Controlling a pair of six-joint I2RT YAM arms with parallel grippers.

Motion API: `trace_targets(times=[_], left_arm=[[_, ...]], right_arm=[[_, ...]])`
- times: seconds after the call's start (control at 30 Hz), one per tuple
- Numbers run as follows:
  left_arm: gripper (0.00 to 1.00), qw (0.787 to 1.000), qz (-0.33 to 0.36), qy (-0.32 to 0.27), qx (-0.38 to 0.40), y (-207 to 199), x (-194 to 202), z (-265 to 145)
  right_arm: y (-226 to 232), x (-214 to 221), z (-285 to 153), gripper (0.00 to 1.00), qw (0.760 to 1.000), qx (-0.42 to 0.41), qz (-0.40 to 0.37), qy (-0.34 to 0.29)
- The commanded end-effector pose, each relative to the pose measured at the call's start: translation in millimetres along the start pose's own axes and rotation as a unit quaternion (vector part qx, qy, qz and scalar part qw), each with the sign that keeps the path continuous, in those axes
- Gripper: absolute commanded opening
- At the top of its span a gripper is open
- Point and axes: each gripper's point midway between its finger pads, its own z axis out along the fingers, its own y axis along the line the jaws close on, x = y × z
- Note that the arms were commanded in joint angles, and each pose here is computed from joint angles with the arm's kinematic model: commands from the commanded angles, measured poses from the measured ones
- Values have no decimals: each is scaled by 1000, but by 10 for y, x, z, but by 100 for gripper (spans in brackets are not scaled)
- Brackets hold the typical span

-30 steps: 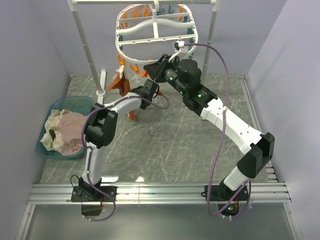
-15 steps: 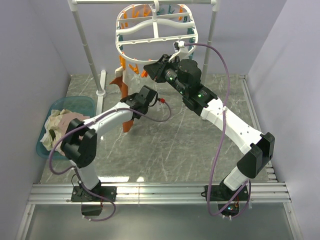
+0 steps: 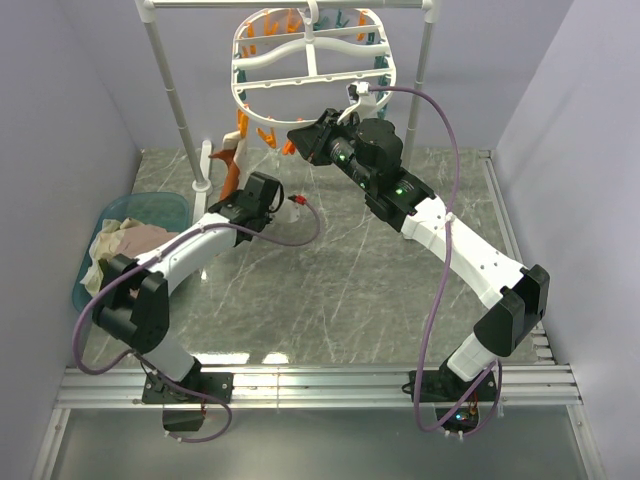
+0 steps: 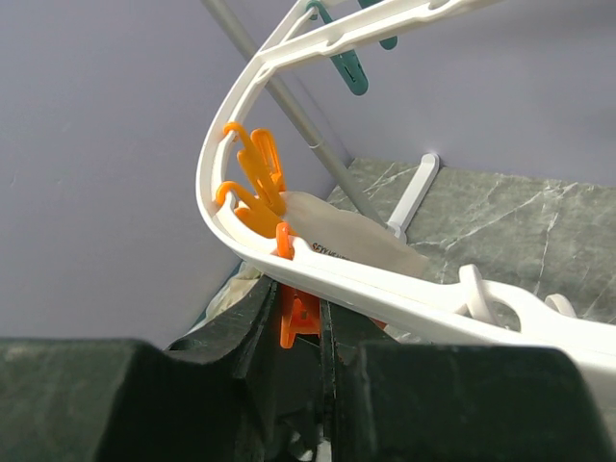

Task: Clip the underwear to the hanger

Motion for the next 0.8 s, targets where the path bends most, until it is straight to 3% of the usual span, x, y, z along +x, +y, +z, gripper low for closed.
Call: trace_targets(times=[0.0, 0.07, 0.17, 0.43, 0.5, 0.73, 0.77], left_arm=[[29, 995, -37, -77, -45, 300, -150, -183], [51, 994, -40, -84, -49, 314, -90, -156], [64, 994, -39, -77, -64, 358, -9, -60], [70, 992, -42, -83, -86, 608, 65, 209], [67, 990, -33, -92, -102, 681, 77, 200], [23, 988, 1, -127, -90, 579, 12, 112], [11, 988, 7, -128, -87, 563, 13, 104]], right_arm=[[-84, -177, -30, 0, 999, 19, -1, -29], [-97, -171, -28, 0, 999, 20, -1, -29], [-89, -167, -25, 0, 999, 18, -1, -28], [-86, -169, -37, 0, 999, 17, -2, -28], [-83, -159, -44, 0, 999, 17, -2, -27], [-100, -150, -46, 0, 1000, 17, -4, -26], [-100, -150, -42, 0, 1000, 17, -4, -26]])
